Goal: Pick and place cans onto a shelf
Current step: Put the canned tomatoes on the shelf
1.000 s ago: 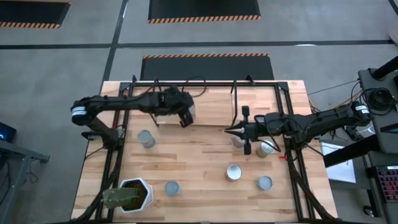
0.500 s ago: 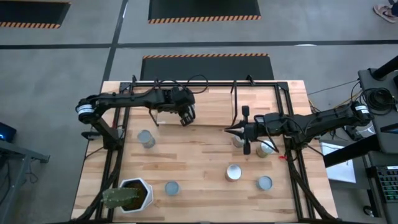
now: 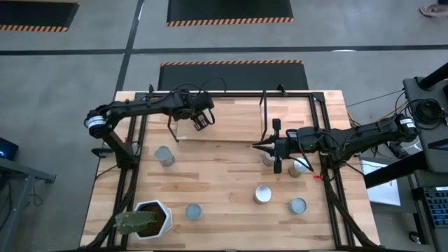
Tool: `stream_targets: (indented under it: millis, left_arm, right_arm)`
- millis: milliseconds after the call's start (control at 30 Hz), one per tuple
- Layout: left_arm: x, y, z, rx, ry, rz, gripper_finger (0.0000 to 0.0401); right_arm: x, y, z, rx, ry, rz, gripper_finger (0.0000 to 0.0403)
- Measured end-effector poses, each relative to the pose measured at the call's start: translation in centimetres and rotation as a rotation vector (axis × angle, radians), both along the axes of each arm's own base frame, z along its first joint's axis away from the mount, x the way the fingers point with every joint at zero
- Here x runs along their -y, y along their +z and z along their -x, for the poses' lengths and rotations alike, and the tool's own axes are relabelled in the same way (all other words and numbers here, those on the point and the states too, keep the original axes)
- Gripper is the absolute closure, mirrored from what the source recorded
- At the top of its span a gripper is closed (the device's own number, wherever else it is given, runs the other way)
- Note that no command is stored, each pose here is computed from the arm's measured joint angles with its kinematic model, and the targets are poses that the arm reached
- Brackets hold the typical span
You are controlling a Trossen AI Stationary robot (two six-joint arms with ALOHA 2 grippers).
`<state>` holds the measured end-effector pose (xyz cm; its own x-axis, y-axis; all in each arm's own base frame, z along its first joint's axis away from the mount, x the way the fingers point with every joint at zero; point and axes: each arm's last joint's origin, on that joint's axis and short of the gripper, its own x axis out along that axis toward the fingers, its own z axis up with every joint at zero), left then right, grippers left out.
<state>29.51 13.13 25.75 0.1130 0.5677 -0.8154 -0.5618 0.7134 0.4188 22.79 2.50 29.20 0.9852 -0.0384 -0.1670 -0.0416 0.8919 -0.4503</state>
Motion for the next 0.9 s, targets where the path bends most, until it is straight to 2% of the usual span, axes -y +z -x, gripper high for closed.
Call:
stream_targets:
  millis: [333, 500, 633, 900]
  left_arm:
    - [0.3, 2.0, -0.1, 0.045, -0.015, -0.02, 0.0401]
    - [0.6, 1.4, 0.1, 0.038, -0.055, 0.056, 0.0401]
    - [0.4, 0.5, 0.4, 0.017, -0.048, 0.066, 0.0401]
    - [-0.1, 0.0, 0.7, -0.02, 0.003, -0.008, 0.0401]
  right_arm:
    - [0.1, -0.2, 0.0, -0.018, -0.027, 0.008, 0.039]
    - [0.1, -0.2, 0.0, -0.019, -0.027, 0.008, 0.039]
    - [0.1, -0.2, 0.0, -0.019, -0.027, 0.008, 0.039]
    - [0.1, -0.2, 0.0, -0.019, -0.027, 0.008, 0.039]
